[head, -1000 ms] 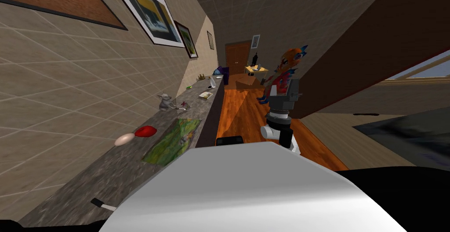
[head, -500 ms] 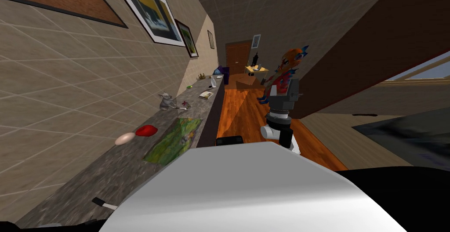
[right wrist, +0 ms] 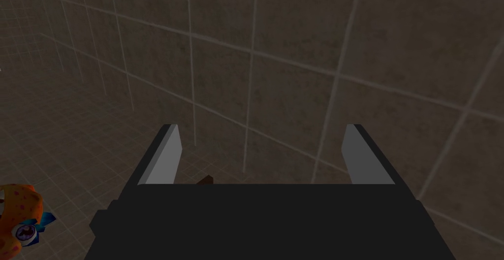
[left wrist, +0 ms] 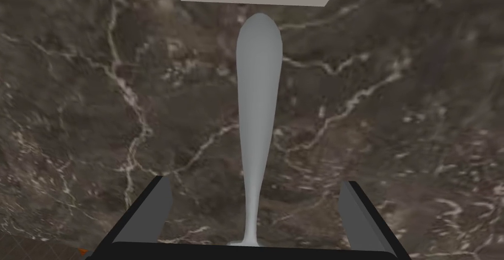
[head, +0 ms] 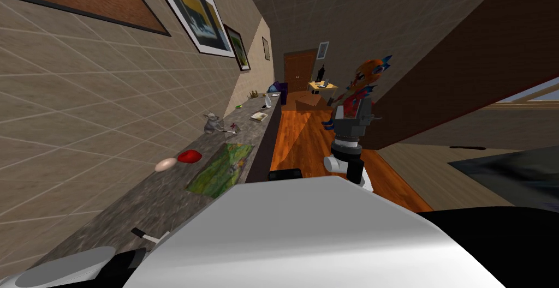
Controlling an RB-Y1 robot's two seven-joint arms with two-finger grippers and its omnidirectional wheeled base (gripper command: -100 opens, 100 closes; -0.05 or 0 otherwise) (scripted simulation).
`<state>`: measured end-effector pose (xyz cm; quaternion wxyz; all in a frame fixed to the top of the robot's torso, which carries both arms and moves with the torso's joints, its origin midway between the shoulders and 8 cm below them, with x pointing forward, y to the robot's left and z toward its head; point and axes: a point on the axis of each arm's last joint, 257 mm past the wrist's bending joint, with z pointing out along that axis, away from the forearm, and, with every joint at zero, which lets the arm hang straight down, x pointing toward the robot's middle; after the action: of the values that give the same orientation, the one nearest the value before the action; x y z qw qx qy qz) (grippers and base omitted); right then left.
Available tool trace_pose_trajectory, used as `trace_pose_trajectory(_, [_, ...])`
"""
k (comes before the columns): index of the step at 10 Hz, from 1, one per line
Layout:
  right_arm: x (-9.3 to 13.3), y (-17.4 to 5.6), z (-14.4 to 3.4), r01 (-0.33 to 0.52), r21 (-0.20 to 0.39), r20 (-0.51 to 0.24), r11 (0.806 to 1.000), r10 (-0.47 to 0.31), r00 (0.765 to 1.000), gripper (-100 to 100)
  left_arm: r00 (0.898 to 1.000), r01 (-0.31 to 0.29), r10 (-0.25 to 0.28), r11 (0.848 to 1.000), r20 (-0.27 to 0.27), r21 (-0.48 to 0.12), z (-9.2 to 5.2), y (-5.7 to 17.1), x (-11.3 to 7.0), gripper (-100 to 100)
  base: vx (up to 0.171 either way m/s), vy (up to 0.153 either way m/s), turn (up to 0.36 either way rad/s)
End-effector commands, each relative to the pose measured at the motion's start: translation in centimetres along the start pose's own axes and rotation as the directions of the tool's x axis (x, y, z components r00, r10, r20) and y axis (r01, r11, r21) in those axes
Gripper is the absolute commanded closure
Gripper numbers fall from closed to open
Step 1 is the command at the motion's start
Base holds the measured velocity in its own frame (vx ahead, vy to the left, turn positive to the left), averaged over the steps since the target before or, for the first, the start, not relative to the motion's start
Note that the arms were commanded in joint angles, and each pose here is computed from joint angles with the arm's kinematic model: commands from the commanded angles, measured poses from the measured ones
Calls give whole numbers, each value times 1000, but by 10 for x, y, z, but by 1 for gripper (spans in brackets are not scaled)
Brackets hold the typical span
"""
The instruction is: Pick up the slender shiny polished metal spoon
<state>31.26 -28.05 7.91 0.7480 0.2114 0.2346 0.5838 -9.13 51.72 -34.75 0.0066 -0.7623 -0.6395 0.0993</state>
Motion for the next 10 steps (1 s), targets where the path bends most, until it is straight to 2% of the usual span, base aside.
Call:
trace_pose_trajectory(1, [0,0,0,0,0,0,1000,0,1000,0,1000,0,0,1000,0,0,0,0,0,-100,-9,5,2])
trace_pose_trajectory(2, [0,0,0,0,0,0,1000,0,1000,0,1000,0,0,1000,-1,-1,0,1,0,100,0,0,0])
trace_pose_trajectory(6, [0,0,0,0,0,0,1000,0,1000,0,1000,-2,2,1000,-1,0,0,1,0,100,0,0,0])
trace_pose_trajectory(7, [0,0,0,0,0,0,1000,0,1000,0,1000,-2,2,1000,-1,0,0,1,0,0,0,0,0])
trace_pose_trajectory(8, [0,0,0,0,0,0,1000,0,1000,0,1000,13,-13,1000,3,-1,-3,-11,0,100,24,-12,-119])
trace_pose_trajectory(10, [0,0,0,0,0,0,1000,0,1000,0,1000,24,-24,1000,5,-2,-6,-20,-1,100,34,-13,-72])
